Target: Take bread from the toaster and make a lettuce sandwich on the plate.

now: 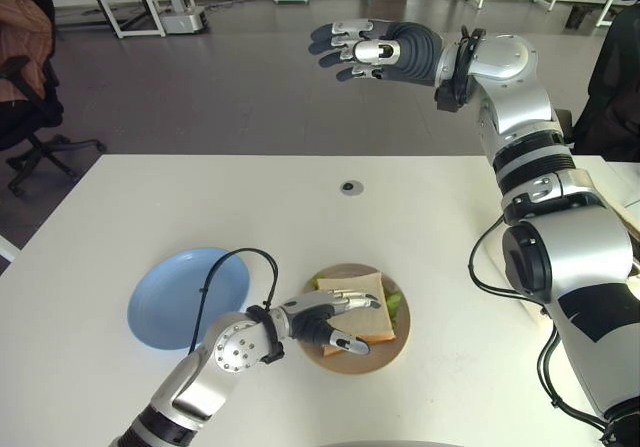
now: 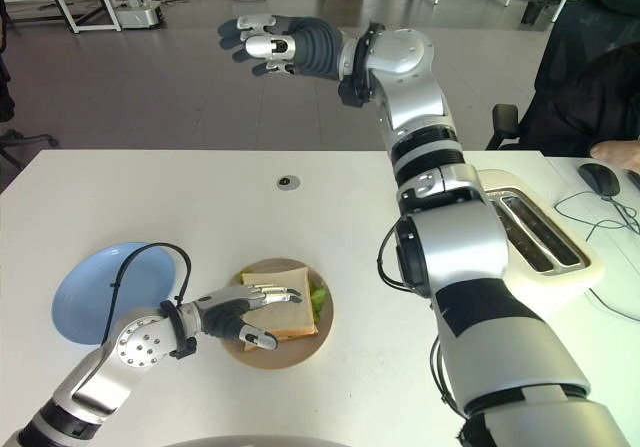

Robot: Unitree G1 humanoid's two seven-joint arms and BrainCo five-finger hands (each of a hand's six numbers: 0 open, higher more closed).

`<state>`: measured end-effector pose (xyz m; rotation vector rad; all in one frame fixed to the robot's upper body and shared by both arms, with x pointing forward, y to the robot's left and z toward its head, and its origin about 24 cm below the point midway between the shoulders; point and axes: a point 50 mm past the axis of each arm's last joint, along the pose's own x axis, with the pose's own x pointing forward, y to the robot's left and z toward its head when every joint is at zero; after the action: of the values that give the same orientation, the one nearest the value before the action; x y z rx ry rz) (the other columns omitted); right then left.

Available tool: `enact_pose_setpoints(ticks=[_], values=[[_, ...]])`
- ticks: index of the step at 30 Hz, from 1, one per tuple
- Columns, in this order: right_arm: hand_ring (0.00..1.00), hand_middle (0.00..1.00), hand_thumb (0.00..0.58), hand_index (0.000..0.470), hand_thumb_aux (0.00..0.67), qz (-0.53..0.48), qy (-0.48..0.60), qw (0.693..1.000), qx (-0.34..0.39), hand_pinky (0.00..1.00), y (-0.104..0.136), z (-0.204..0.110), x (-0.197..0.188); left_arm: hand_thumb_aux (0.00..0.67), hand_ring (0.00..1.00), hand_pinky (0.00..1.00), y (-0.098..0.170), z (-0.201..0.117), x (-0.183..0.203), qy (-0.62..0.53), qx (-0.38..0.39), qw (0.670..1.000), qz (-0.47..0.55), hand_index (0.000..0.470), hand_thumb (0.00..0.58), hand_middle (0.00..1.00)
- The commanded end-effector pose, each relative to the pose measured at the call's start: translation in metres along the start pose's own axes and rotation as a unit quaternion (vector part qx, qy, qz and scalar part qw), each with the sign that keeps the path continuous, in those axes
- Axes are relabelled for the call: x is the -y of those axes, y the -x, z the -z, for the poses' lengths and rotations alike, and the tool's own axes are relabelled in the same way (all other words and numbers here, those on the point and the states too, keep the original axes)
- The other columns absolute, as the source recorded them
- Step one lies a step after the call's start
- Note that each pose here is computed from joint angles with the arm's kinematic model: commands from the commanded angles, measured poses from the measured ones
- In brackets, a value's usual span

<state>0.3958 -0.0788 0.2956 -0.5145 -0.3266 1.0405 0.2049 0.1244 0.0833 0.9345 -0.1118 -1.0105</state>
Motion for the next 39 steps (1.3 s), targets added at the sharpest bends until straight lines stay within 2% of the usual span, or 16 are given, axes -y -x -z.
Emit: enact_pose_setpoints(ticks=[1, 4, 7, 10, 11, 12, 13, 14, 15, 16, 17, 18, 19, 27, 33, 39], values=[[0.00, 0.00, 0.000, 0.000, 0.000, -0.006, -0.025, 1.000, -0.011, 0.00, 0.014, 0.017, -0.006, 0.000, 0.00, 0.00, 0.018, -0.007, -0.039, 0.058, 0.008, 0.994, -0.097, 0.000, 0.000, 0.00], [0.00, 0.00, 0.000, 0.000, 0.000, -0.016, -0.038, 0.999, -0.006, 0.00, 0.020, 0.017, -0.012, 0.000, 0.00, 0.00, 0.033, -0.024, -0.073, 0.096, 0.074, 0.974, -0.193, 0.000, 0.000, 0.00], [0.00, 0.00, 0.000, 0.000, 0.000, -0.051, -0.061, 0.997, -0.014, 0.00, 0.030, 0.018, -0.036, 0.000, 0.00, 0.00, 0.046, -0.042, -0.085, 0.150, 0.141, 0.952, -0.226, 0.000, 0.000, 0.00], [0.00, 0.00, 0.000, 0.000, 0.000, -0.130, -0.112, 0.984, -0.052, 0.00, 0.051, 0.030, -0.089, 0.000, 0.00, 0.00, 0.050, -0.051, -0.065, 0.192, 0.152, 0.954, -0.173, 0.000, 0.000, 0.00], [0.00, 0.00, 0.000, 0.000, 0.000, -0.176, -0.137, 0.972, -0.071, 0.00, 0.064, 0.037, -0.117, 0.000, 0.00, 0.00, 0.051, -0.051, -0.049, 0.207, 0.138, 0.962, -0.114, 0.000, 0.000, 0.00], [0.00, 0.00, 0.000, 0.000, 0.000, -0.215, -0.161, 0.959, -0.090, 0.00, 0.077, 0.041, -0.141, 0.000, 0.05, 0.05, 0.052, -0.050, -0.035, 0.219, 0.126, 0.966, -0.059, 0.000, 0.000, 0.05], [0.91, 0.91, 0.000, 0.000, 0.000, -0.257, -0.187, 0.942, -0.110, 0.91, 0.091, 0.046, -0.166, 0.000, 1.00, 1.00, 0.056, -0.048, -0.016, 0.232, 0.106, 0.967, 0.020, 0.000, 0.000, 1.00], [1.00, 1.00, 0.000, 0.000, 0.000, -0.291, -0.209, 0.925, -0.125, 1.00, 0.102, 0.049, -0.187, 0.000, 1.00, 1.00, 0.060, -0.046, 0.000, 0.248, 0.088, 0.962, 0.078, 0.000, 0.000, 1.00], [1.00, 1.00, 0.000, 0.000, 0.000, -0.309, -0.223, 0.914, -0.140, 1.00, 0.111, 0.053, -0.202, 0.000, 1.00, 1.00, 0.062, -0.043, 0.011, 0.268, 0.076, 0.954, 0.115, 0.000, 0.000, 1.00], [1.00, 1.00, 0.578, 0.444, 0.633, -0.321, -0.244, 0.902, -0.154, 1.00, 0.118, 0.058, -0.215, 0.221, 1.00, 1.00, 0.064, -0.039, 0.020, 0.282, 0.060, 0.947, 0.142, 0.155, 0.319, 1.00], [1.00, 1.00, 0.580, 0.470, 0.670, -0.323, -0.261, 0.895, -0.164, 1.00, 0.122, 0.062, -0.224, 0.310, 1.00, 1.00, 0.065, -0.036, 0.025, 0.289, 0.047, 0.943, 0.157, 0.217, 0.413, 1.00], [1.00, 1.00, 0.580, 0.470, 0.670, -0.322, -0.271, 0.891, -0.173, 1.00, 0.126, 0.065, -0.230, 0.533, 1.00, 1.00, 0.065, -0.033, 0.029, 0.293, 0.036, 0.941, 0.165, 0.374, 0.556, 1.00], [1.00, 1.00, 0.580, 0.470, 0.670, -0.316, -0.289, 0.886, -0.179, 1.00, 0.128, 0.068, -0.236, 0.670, 1.00, 1.00, 0.065, -0.030, 0.032, 0.295, 0.025, 0.939, 0.177, 0.470, 0.580, 1.00], [1.00, 1.00, 0.580, 0.470, 0.670, -0.297, -0.396, 0.843, -0.209, 1.00, 0.134, 0.098, -0.280, 0.670, 1.00, 1.00, 0.060, 0.009, 0.047, 0.298, -0.057, 0.927, 0.221, 0.470, 0.580, 1.00], [1.00, 1.00, 0.580, 0.470, 0.670, -0.268, -0.351, 0.863, -0.245, 1.00, 0.121, 0.116, -0.290, 0.670, 1.00, 1.00, 0.044, 0.029, 0.045, 0.256, -0.087, 0.944, 0.190, 0.470, 0.580, 1.00], [1.00, 1.00, 0.580, 0.470, 0.670, -0.219, -0.320, 0.885, -0.259, 1.00, 0.107, 0.132, -0.287, 0.670, 1.00, 1.00, 0.028, 0.034, 0.035, 0.236, -0.077, 0.957, 0.150, 0.470, 0.580, 1.00]])
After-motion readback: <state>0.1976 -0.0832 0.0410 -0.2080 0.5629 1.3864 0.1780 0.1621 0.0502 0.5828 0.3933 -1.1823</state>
